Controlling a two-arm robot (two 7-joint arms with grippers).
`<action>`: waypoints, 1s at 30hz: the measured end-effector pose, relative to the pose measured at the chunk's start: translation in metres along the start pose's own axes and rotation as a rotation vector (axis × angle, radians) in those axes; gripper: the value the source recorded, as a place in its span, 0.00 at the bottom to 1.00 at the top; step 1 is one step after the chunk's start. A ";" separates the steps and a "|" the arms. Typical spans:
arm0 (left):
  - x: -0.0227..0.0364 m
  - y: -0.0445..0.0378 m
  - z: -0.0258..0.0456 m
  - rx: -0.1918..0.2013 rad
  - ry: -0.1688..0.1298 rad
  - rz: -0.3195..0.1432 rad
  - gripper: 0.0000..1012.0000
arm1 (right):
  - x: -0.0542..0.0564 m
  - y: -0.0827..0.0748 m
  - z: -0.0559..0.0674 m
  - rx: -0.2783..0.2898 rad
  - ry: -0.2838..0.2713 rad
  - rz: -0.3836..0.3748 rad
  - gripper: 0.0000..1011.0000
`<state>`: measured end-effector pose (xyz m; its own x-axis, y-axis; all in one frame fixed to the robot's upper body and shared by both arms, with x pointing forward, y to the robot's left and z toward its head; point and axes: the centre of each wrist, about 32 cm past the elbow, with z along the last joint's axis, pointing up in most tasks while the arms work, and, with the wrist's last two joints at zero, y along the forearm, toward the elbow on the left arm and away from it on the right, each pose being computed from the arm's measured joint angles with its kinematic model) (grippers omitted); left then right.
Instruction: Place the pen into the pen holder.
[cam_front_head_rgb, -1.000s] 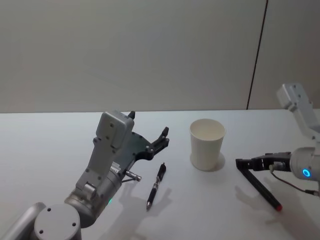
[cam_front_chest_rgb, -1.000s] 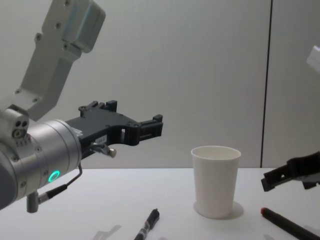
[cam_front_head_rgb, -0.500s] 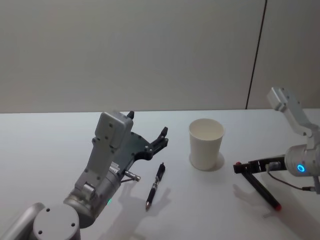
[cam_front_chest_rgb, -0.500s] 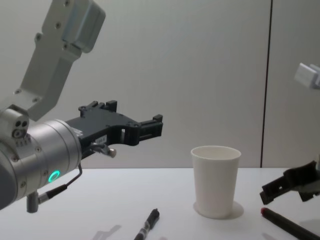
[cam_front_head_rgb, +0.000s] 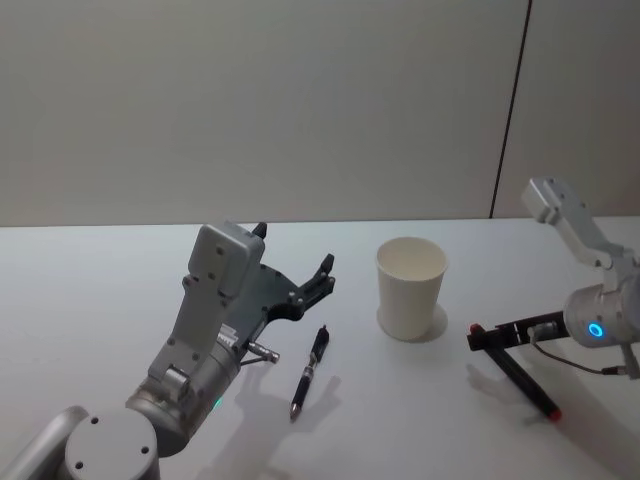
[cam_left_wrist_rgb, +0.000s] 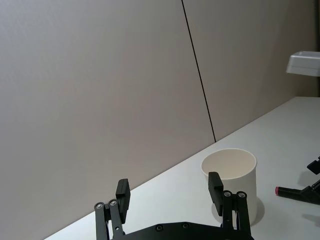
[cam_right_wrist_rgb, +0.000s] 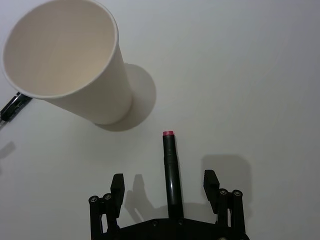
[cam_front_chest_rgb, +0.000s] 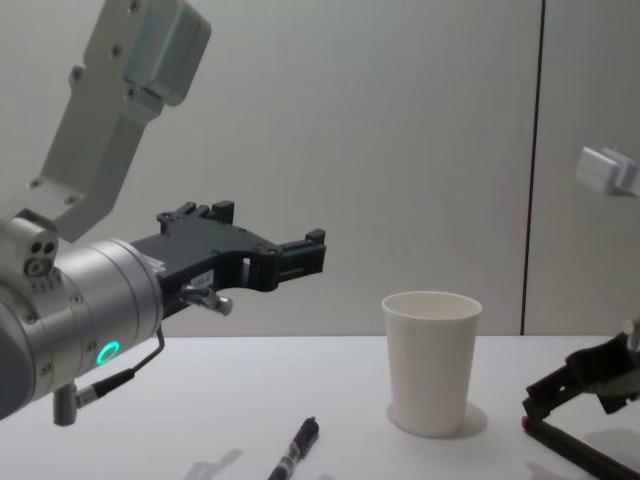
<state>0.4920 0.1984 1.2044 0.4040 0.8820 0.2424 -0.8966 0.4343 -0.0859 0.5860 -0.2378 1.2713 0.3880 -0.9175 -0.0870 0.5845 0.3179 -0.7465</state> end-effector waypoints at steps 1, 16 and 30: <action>0.0000 0.0000 0.0000 0.000 0.000 0.000 0.99 | 0.000 0.001 0.000 -0.003 -0.002 0.000 0.99; 0.0000 0.0000 0.0000 0.000 0.000 0.000 0.99 | 0.005 0.013 0.007 -0.030 -0.042 -0.004 0.99; 0.0000 0.0000 0.0000 0.000 0.000 0.000 0.99 | 0.005 0.025 0.012 -0.038 -0.077 0.000 0.99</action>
<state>0.4920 0.1984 1.2044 0.4040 0.8821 0.2424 -0.8967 0.4343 -0.0859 0.6109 -0.2318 1.2602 0.4428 -0.8958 -0.0374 0.5572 0.3076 -0.7713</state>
